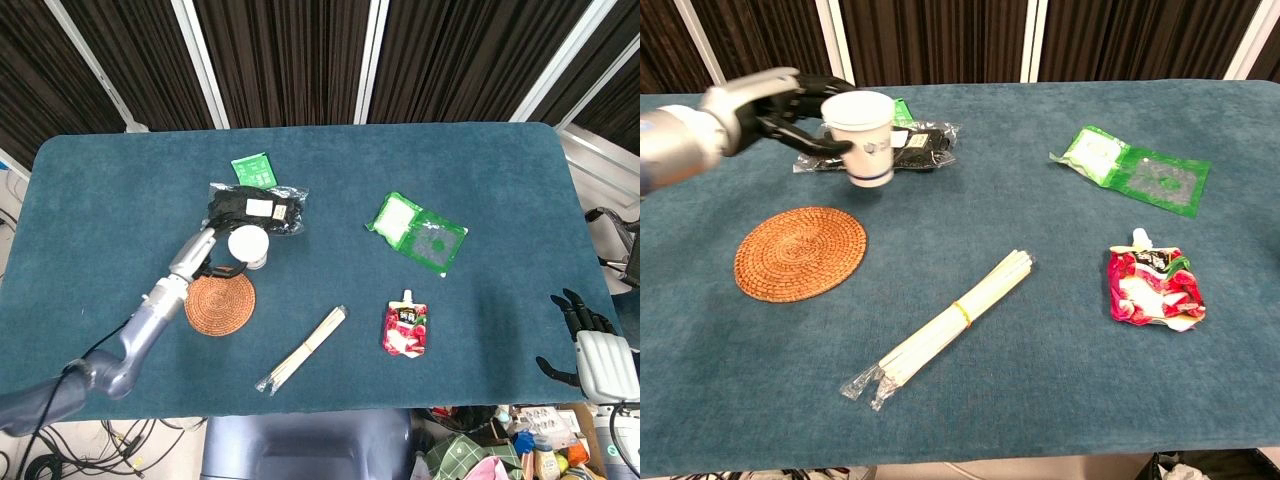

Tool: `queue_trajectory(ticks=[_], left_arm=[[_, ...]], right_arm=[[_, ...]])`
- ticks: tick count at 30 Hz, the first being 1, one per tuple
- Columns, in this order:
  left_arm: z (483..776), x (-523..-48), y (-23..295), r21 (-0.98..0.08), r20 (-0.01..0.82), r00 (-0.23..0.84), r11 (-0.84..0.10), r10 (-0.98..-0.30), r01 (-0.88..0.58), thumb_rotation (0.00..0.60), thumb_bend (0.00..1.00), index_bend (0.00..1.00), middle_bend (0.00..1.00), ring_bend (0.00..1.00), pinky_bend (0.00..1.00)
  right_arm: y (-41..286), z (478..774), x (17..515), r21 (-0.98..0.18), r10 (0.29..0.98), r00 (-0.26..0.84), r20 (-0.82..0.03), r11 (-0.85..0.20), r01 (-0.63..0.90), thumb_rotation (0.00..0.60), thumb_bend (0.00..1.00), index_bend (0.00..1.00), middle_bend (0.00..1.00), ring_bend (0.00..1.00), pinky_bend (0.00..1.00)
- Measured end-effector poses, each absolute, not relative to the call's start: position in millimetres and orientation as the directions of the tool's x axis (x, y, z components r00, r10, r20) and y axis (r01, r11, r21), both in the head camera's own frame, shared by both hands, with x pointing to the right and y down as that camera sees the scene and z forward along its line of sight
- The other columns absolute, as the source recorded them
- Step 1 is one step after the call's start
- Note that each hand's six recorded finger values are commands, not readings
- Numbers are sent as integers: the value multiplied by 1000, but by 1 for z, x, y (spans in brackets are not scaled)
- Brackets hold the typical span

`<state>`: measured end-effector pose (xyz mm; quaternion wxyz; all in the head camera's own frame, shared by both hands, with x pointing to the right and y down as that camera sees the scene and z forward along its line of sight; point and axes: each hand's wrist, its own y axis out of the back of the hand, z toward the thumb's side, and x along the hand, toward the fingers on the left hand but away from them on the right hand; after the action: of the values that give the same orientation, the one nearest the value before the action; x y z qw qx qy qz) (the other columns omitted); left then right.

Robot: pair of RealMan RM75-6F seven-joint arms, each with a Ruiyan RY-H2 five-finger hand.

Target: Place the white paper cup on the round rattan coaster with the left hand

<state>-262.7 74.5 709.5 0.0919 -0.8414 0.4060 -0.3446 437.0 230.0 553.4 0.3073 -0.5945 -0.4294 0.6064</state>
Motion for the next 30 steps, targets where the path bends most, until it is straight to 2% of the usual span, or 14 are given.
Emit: queue_trajectory(ticks=[5, 10, 22, 27, 30], left_arm=[[692, -302, 105, -445, 521, 430, -665, -737, -600, 600, 334, 243, 300, 0, 0], [693, -323, 134, -419, 549, 430, -681, -717, -600, 600, 334, 243, 294, 0, 0], [713, -330, 142, -403, 545, 441, -684, -713, -608, 600, 321, 244, 291, 0, 0], [721, -331, 145, -396, 555, 447, -696, -701, -599, 600, 263, 241, 282, 0, 0], [725, -331, 149, -397, 568, 457, -714, -685, -577, 600, 198, 209, 239, 0, 0]], right_arm=[[230, 553, 436, -887, 885, -104, -455, -440, 139, 600, 98, 135, 40, 187, 193], [231, 552, 436, -888, 885, -103, -453, -439, 138, 600, 98, 135, 39, 187, 193], [230, 551, 438, -890, 886, -113, -450, -434, 142, 600, 98, 135, 40, 187, 193], [231, 551, 437, -889, 886, -110, -451, -436, 142, 600, 98, 135, 40, 187, 193], [231, 551, 438, -889, 886, -110, -451, -434, 143, 600, 98, 135, 40, 187, 193]])
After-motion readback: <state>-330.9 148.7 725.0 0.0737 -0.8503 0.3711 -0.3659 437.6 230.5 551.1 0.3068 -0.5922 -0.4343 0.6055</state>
